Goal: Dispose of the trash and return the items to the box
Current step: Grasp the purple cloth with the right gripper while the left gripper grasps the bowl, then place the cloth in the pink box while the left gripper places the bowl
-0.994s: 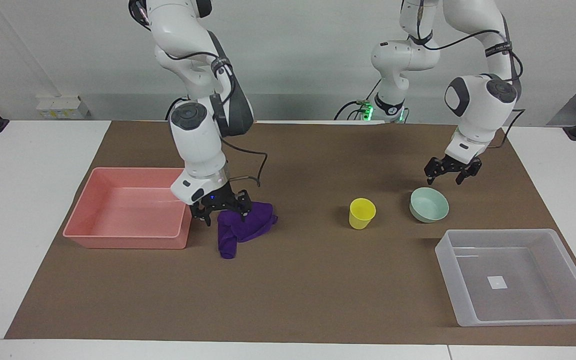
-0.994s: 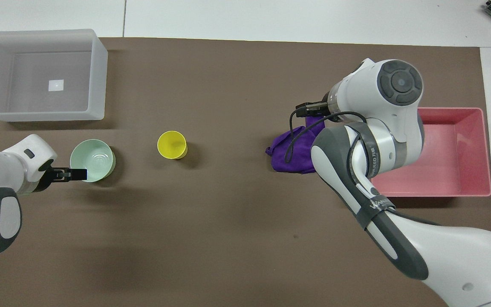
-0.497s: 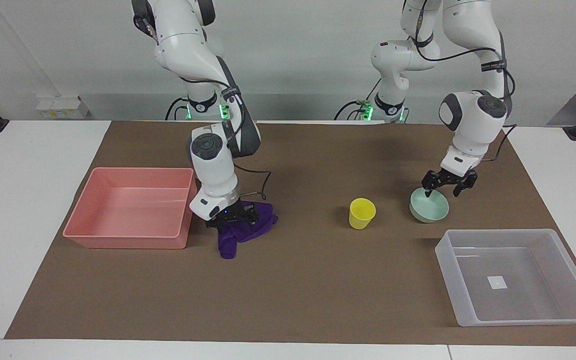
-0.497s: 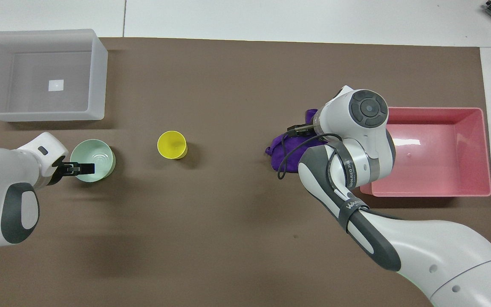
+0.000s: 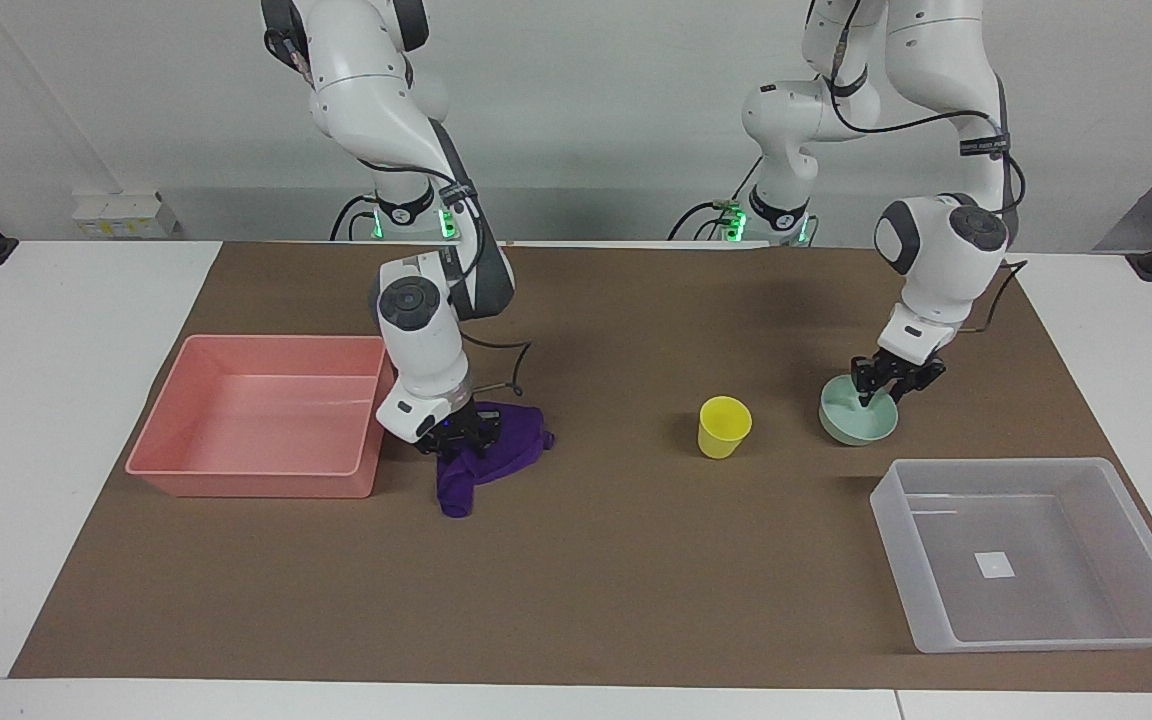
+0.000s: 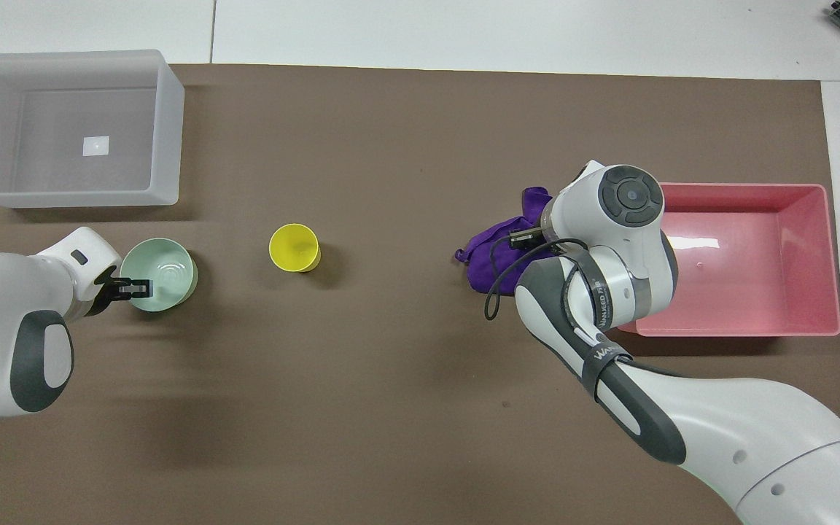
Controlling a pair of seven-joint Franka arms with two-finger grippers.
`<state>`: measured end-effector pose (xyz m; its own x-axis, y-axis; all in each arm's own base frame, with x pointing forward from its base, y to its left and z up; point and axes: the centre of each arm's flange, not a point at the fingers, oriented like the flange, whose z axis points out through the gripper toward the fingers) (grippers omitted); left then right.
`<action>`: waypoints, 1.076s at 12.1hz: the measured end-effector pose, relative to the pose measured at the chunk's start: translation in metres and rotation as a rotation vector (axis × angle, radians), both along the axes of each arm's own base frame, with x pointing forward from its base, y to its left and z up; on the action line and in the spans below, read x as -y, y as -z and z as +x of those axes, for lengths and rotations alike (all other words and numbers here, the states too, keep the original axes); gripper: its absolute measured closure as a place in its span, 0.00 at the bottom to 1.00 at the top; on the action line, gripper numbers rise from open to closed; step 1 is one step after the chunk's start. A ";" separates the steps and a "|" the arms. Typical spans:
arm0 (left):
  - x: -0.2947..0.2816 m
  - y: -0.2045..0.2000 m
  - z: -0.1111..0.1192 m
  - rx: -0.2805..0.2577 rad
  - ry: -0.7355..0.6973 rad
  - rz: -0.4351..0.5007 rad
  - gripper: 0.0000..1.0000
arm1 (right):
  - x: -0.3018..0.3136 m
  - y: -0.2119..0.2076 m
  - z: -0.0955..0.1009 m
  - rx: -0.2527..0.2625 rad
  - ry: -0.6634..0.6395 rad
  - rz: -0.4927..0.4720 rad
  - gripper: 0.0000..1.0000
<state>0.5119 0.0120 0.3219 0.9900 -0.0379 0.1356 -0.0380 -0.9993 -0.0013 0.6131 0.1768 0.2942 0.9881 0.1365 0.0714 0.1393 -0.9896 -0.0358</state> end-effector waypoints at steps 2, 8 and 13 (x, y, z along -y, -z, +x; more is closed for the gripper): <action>0.001 -0.008 0.004 0.011 0.001 0.000 0.92 | 0.000 -0.009 0.000 0.003 0.032 0.003 0.80; 0.001 -0.099 0.014 -0.001 0.004 -0.010 0.97 | 0.005 -0.131 -0.016 0.011 0.113 0.004 0.93; -0.002 -0.175 0.049 0.065 -0.005 -0.020 0.97 | 0.064 -0.236 -0.021 0.087 0.175 0.000 0.93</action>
<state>0.5610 0.0140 0.4968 0.9792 -0.0297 0.2008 -0.0337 -0.9993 0.0167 0.5923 0.1126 0.5302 0.9868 -0.0372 0.1577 -0.0327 -0.9990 -0.0310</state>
